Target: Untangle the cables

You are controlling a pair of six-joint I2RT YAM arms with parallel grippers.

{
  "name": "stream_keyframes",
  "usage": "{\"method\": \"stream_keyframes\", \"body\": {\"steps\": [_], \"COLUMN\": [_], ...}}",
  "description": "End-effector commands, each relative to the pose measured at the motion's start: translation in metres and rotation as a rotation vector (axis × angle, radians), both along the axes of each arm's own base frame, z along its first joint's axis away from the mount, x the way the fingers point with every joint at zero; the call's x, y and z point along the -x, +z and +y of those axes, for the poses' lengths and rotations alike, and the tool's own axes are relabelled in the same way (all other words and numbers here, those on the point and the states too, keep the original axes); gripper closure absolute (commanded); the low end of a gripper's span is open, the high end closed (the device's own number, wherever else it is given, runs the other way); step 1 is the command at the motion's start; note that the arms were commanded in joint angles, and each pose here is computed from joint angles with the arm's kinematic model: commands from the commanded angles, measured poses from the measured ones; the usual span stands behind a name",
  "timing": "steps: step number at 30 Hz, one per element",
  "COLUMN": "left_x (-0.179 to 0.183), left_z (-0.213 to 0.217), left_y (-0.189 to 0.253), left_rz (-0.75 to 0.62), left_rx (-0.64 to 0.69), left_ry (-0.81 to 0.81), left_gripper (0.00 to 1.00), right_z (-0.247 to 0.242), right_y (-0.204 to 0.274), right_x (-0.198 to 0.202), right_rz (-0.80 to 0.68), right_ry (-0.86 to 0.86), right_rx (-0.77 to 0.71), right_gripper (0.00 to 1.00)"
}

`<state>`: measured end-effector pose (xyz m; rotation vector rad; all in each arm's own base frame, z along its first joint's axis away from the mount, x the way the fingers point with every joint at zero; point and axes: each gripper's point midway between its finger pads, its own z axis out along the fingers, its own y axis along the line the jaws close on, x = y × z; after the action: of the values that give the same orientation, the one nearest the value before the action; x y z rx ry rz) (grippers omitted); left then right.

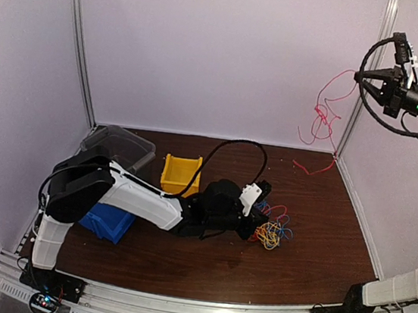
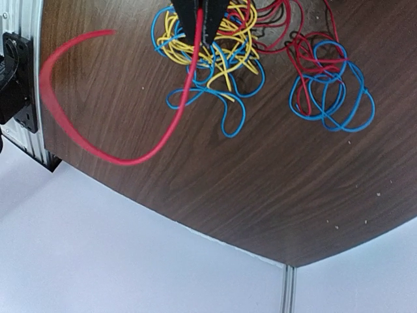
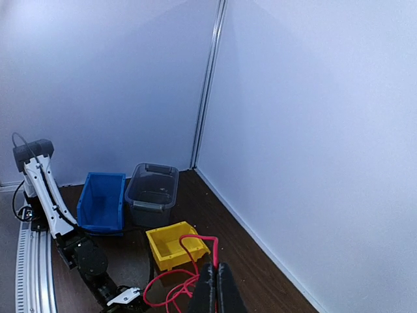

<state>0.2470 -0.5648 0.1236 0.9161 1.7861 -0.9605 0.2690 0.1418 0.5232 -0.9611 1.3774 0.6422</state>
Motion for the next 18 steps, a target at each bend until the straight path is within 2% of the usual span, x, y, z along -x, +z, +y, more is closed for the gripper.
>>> {"method": "stream_keyframes", "body": {"steps": [1,5,8,11,18], "left_x": [0.004,0.005,0.002,0.002,0.007], "left_z": [0.001,0.0,-0.003,-0.003,0.006], "left_y": [-0.024,-0.028,-0.014,0.006,0.044], "left_rz": [0.08,0.093,0.081,0.061,0.028], "left_rx": [0.028,0.027,0.044,0.067,0.102], "left_ry": [-0.004,-0.007,-0.001,-0.002,-0.006], "left_gripper": [1.0,1.0,1.0,0.74,0.62], "right_z": [-0.005,-0.004,-0.006,-0.01,-0.016], "right_y": [0.069,0.087,0.061,0.019,-0.055], "right_x": [0.026,0.033,0.017,0.001,-0.006], "right_rz": [-0.189,-0.205,-0.152,-0.093,0.004], "right_ry": [-0.007,0.033,0.021,-0.025,-0.074], "right_rx": [-0.027,-0.068,-0.064,-0.024,0.045], "right_gripper": [1.0,1.0,1.0,1.0,1.0]}}
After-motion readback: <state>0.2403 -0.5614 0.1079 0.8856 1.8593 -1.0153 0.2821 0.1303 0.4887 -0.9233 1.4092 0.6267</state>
